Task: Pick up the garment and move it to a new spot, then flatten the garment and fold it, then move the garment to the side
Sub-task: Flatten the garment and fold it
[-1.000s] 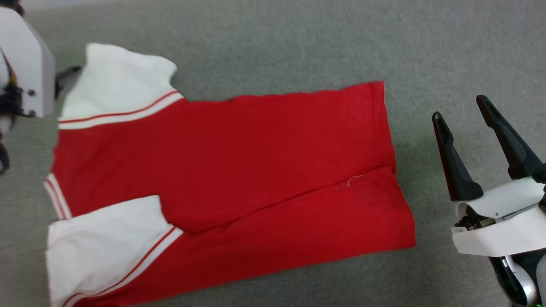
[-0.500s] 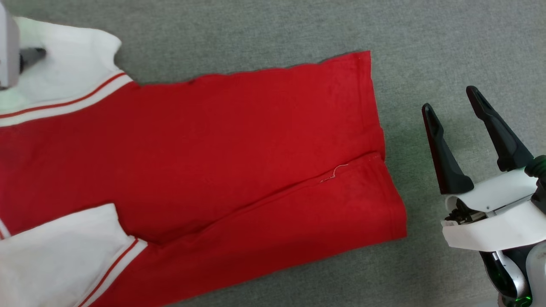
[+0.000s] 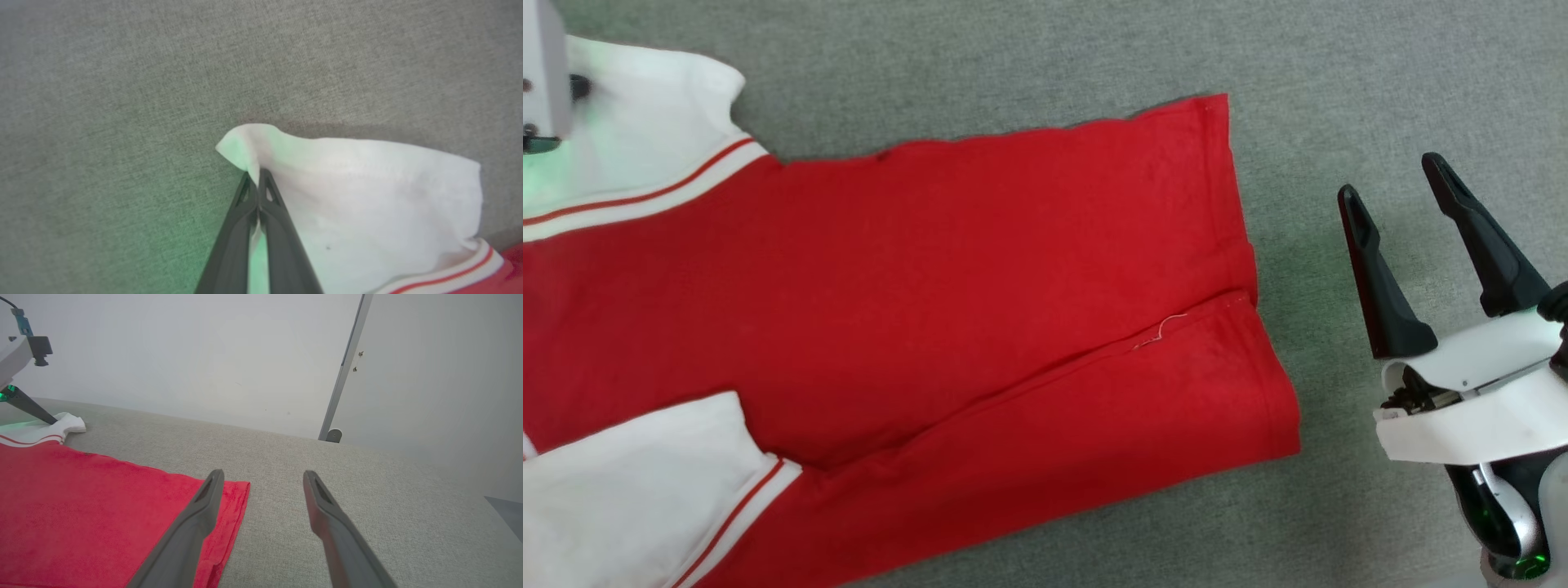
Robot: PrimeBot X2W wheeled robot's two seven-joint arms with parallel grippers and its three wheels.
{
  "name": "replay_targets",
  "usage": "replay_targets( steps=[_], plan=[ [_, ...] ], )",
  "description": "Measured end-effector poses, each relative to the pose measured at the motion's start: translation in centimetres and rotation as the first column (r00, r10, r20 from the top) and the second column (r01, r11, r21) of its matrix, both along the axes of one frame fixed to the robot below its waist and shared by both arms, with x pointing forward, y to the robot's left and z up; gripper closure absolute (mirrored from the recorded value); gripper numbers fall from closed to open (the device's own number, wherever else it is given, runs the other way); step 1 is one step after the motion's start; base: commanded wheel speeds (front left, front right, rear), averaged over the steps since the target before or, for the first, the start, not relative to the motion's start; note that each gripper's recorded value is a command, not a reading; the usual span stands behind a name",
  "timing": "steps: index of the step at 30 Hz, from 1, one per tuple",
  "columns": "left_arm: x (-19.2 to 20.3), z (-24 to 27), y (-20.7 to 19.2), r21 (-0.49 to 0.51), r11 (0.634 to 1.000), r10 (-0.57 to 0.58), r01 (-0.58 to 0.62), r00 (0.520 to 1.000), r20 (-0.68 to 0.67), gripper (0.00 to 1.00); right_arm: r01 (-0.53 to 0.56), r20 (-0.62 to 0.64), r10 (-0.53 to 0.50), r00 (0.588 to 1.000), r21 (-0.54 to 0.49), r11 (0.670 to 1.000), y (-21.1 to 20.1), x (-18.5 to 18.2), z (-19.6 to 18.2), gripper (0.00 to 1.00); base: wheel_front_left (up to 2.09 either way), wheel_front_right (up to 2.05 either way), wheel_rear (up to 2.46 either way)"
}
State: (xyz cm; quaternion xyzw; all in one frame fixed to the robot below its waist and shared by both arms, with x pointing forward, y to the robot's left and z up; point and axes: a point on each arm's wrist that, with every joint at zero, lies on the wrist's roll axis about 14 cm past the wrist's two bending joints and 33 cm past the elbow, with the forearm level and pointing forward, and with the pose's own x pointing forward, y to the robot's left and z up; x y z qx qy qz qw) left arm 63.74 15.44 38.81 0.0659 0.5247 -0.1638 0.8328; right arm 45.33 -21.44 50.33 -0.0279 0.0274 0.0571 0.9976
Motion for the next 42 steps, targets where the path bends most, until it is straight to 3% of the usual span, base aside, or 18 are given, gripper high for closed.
replay_targets(
  steps=[12, 20, 23, 33, 34, 35, 42],
  plan=[
    [-1.1, 2.6, -1.5, -0.034, 0.998, -0.047, 0.051, 0.995, 0.088, 1.00, -0.072, -0.068, 0.069, 0.995, -0.040, 0.997, 0.6, 2.6, 1.1, 0.00, 0.00, 0.00, 0.00],
    [-1.2, 5.5, -1.1, -0.039, 0.998, -0.045, 0.052, 0.986, 0.160, 1.00, -0.118, -0.259, 0.104, 0.960, -0.040, 0.992, 1.1, 6.1, -1.8, 0.00, 0.00, 0.00, 0.00],
    [-1.2, 5.9, -0.5, -0.038, 0.998, -0.036, 0.044, 0.984, 0.175, 1.00, -0.126, -0.380, 0.109, 0.919, -0.020, 0.992, 1.5, 7.0, -4.4, 0.00, 0.00, 0.00, 0.00],
    [-0.7, 5.0, 0.0, -0.042, 0.999, -0.025, 0.033, 0.984, 0.176, 1.00, -0.150, -0.688, 0.146, 0.710, 0.055, 0.987, 3.6, 7.4, -10.9, 0.00, 0.00, 0.00, 0.00],
    [-0.7, 4.9, 0.1, -0.042, 0.999, -0.022, 0.030, 0.984, 0.177, 1.00, -0.151, -0.703, 0.151, 0.695, 0.062, 0.987, 3.8, 7.4, -11.1, 0.62, 0.00, 0.00, 0.00],
    [-0.7, 4.8, 0.0, -0.042, 0.999, -0.023, 0.031, 0.984, 0.176, 1.00, -0.151, -0.711, 0.151, 0.687, 0.064, 0.986, 3.8, 7.4, -11.2, 1.00, 0.00, 0.00, 0.00],
    [-0.8, 4.7, 0.2, -0.038, 0.999, -0.018, 0.025, 0.984, 0.175, 1.00, -0.158, -0.746, 0.155, 0.648, 0.068, 0.985, 4.0, 7.3, -11.4, 1.00, 0.00, 0.00, 0.00]
  ],
)
